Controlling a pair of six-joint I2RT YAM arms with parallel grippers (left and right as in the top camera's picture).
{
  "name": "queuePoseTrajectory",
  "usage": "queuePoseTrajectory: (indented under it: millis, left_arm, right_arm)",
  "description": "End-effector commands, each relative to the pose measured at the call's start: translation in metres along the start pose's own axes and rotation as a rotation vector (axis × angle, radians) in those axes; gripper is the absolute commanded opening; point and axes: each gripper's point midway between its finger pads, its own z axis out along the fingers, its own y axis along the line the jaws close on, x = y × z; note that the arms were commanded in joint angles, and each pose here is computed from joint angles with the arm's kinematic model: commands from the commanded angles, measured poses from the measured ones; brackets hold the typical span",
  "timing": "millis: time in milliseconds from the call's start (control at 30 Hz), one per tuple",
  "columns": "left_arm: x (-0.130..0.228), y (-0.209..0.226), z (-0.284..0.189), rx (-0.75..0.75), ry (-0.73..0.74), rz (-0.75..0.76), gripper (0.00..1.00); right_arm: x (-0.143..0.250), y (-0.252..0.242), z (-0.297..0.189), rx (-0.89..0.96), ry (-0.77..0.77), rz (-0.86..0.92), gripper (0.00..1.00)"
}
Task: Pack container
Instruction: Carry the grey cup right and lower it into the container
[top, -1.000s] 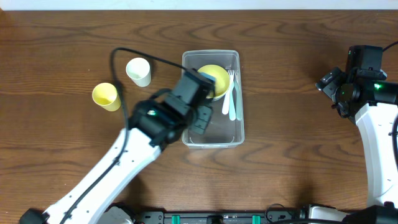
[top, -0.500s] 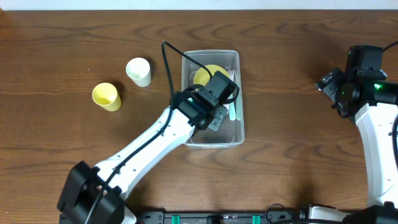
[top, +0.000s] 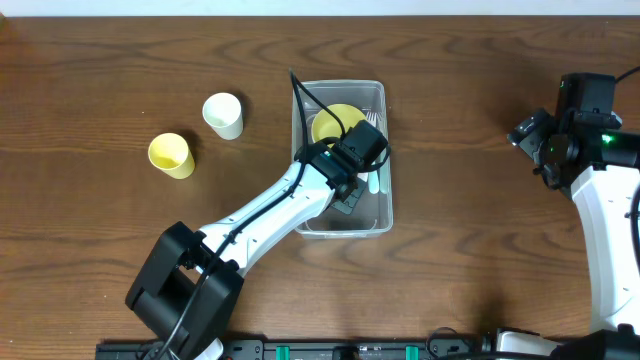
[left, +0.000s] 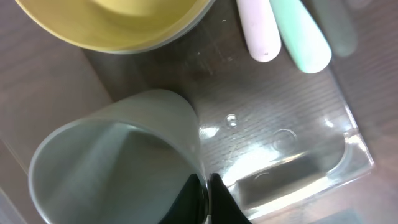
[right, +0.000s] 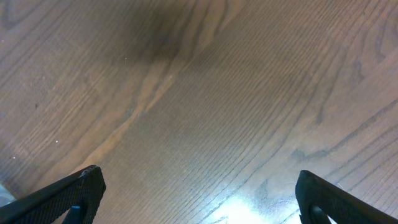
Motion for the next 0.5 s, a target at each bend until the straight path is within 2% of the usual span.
queuePoseTrajectory:
  millis: [0, 33, 100, 300, 467]
  left_arm:
    - [-0.007, 0.005, -0.002, -0.03, -0.022, -0.003, 0.33]
    - [-0.007, 0.005, -0.002, -0.03, -0.022, -0.003, 0.37]
    - [-0.007, 0.005, -0.002, -0.03, -0.022, -0.004, 0.4]
    - [-0.012, 0.004, -0.008, -0.025, -0.041, -0.008, 0.41]
    - [-0.035, 0.007, -0.05, -0.008, -0.128, -0.031, 0.42]
  right_arm:
    - [-0.006, -0.001, -0.003, 0.007, -0.021, 0.022, 0.99]
    - [-0.006, -0.001, -0.003, 0.006, -0.021, 0.021, 0.99]
    - [-0.006, -0.001, -0.003, 0.007, -0.021, 0.021, 0.99]
    - [-0.006, -0.001, -0.003, 0.006, -0.021, 0.021, 0.99]
    - [-0.006, -0.001, -0.003, 0.006, -0.021, 0.021, 0.99]
